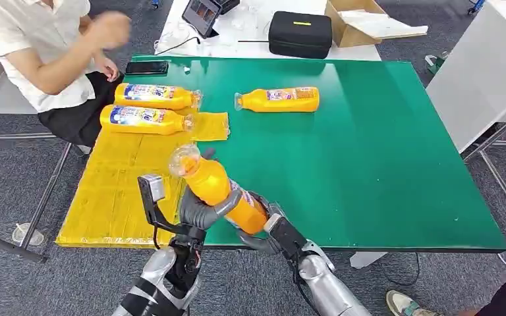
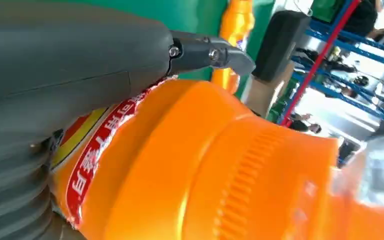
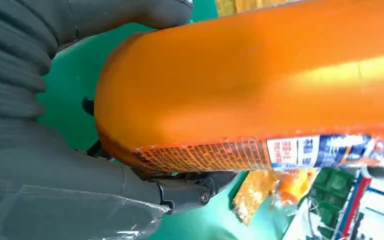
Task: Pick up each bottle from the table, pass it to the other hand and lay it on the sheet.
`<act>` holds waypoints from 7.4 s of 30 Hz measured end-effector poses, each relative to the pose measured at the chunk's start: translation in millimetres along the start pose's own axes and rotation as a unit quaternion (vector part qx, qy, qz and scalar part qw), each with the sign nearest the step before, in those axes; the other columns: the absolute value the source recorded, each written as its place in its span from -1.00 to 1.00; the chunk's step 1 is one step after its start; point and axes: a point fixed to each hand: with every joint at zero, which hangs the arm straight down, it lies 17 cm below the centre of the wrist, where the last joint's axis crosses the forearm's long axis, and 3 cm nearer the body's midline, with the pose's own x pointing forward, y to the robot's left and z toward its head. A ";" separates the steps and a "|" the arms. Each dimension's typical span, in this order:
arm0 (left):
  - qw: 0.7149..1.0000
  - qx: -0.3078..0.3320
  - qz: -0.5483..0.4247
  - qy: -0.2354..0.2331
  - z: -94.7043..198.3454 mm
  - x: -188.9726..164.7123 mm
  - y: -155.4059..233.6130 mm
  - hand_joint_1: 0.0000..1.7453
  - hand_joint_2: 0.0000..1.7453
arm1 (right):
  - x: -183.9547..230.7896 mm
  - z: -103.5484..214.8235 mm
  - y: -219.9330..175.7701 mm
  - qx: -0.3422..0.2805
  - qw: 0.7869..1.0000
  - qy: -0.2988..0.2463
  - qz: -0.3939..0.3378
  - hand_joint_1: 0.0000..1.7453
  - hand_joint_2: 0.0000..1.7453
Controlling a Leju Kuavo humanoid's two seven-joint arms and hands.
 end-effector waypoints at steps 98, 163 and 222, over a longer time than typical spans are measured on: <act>0.699 -0.205 -0.597 0.337 37.2 -35.8 268.3 -1.00 1.00 | 103.7 96.1 -239.5 -0.494 0.857 -0.125 0.073 -1.00 -1.00; 0.962 -0.020 -0.270 0.016 -8.7 -26.3 -34.1 -1.00 1.00 | -77.8 12.4 -214.6 -0.057 0.804 0.214 0.552 -1.00 1.00; 0.986 0.130 -0.042 0.098 10.2 -52.3 15.4 -1.00 1.00 | 18.1 0.7 -120.0 -0.106 0.993 -0.002 -0.051 1.00 1.00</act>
